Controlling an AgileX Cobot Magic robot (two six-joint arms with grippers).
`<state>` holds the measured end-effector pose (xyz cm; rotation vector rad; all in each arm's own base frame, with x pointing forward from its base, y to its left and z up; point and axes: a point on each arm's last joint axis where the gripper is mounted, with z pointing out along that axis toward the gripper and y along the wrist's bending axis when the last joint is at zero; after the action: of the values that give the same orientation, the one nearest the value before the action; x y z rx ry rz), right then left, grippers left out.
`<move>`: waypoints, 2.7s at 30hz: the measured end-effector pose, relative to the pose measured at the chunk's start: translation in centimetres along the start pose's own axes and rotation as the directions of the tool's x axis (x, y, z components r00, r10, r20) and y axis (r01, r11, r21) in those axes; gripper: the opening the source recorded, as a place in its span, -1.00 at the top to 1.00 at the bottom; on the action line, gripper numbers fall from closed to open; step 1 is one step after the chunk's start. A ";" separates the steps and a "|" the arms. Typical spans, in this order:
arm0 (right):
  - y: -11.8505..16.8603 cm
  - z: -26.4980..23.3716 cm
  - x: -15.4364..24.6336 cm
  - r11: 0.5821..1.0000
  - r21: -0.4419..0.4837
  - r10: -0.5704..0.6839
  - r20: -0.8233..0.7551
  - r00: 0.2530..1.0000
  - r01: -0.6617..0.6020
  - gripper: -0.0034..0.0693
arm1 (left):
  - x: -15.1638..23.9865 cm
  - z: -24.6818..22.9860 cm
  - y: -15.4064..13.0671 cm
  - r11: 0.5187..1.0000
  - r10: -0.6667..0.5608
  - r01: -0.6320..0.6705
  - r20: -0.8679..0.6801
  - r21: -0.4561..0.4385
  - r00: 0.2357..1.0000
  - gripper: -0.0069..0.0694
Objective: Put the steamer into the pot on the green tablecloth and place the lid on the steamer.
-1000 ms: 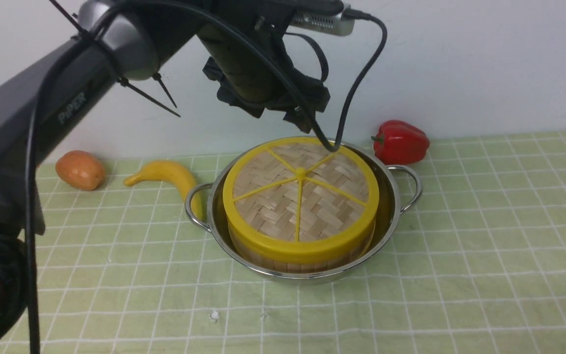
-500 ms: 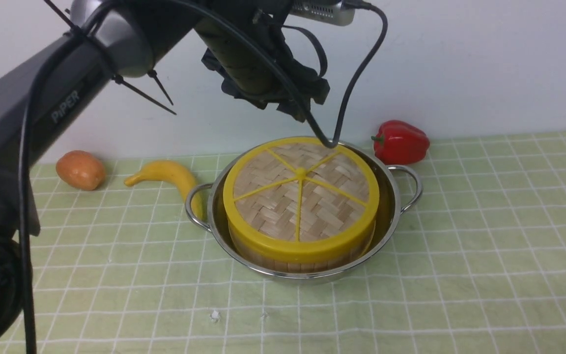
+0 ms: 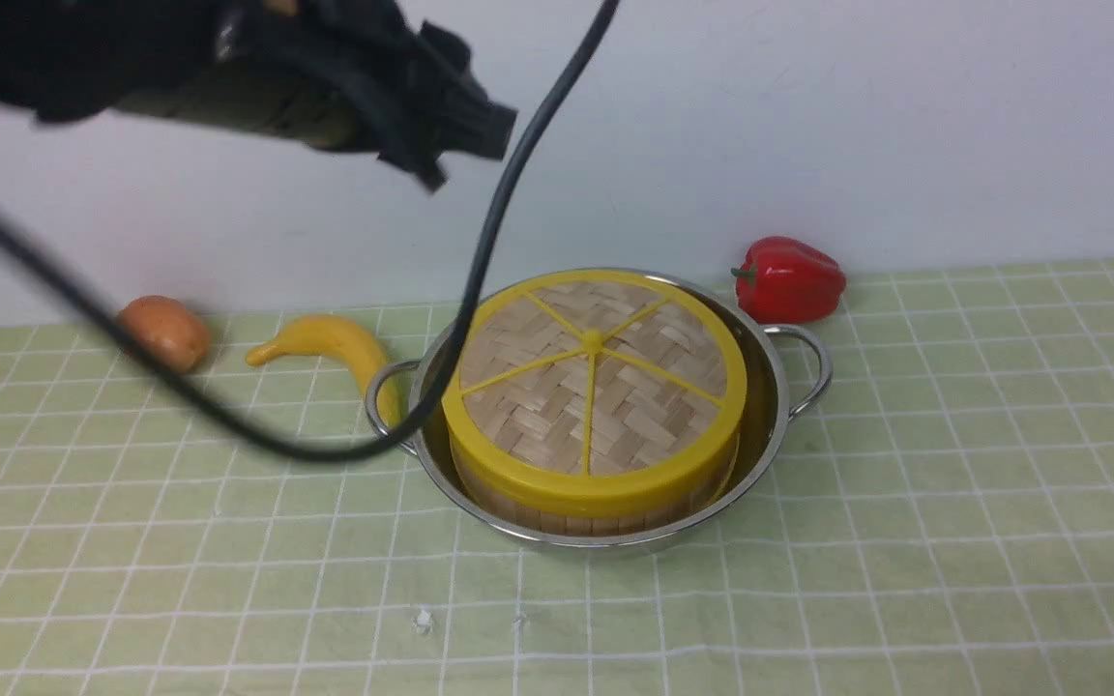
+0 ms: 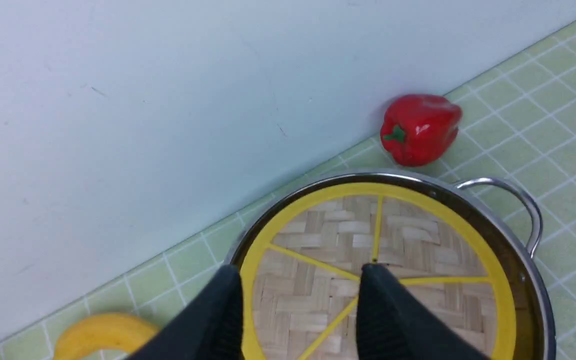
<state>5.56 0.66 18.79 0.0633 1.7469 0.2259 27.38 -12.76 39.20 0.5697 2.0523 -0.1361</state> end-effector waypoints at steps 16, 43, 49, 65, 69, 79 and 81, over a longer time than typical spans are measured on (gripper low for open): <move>0.0 0.0 0.0 1.000 0.000 0.000 0.000 1.000 0.000 0.24 | 27.2 -8.8 0.3 0.904 -0.320 0.321 0.051 -0.281 0.946 0.21; 0.0 0.0 0.0 1.000 0.000 0.000 0.000 1.000 0.000 0.24 | 31.7 -10.5 -0.7 0.860 -0.133 0.238 0.251 -0.452 0.959 0.18; 0.0 0.0 0.0 1.000 0.000 0.000 0.000 1.000 0.000 0.24 | 31.7 -10.5 -0.7 0.860 -0.134 0.239 0.252 -0.451 0.958 0.18; 0.0 0.0 0.0 1.000 0.000 0.000 0.000 1.000 0.000 0.24 | 31.7 -10.5 -0.7 0.860 -0.134 0.239 0.252 -0.451 0.958 0.18; 0.0 0.0 0.0 1.000 0.000 0.000 0.000 1.000 0.000 0.24 | 31.7 -10.5 -0.7 0.860 -0.134 0.239 0.252 -0.451 0.958 0.18; 0.0 0.0 0.0 1.000 0.000 0.000 0.000 1.000 0.000 0.24 | 31.7 -10.5 -0.7 0.860 -0.134 0.239 0.252 -0.451 0.958 0.18; 0.0 0.0 0.0 1.000 0.000 0.000 0.000 1.000 0.000 0.24 | 31.7 -10.5 -0.7 0.860 -0.134 0.239 0.252 -0.451 0.958 0.18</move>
<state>5.56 0.66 18.78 0.0633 1.7472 0.2258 5.34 0.70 18.03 0.0399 1.8338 0.1898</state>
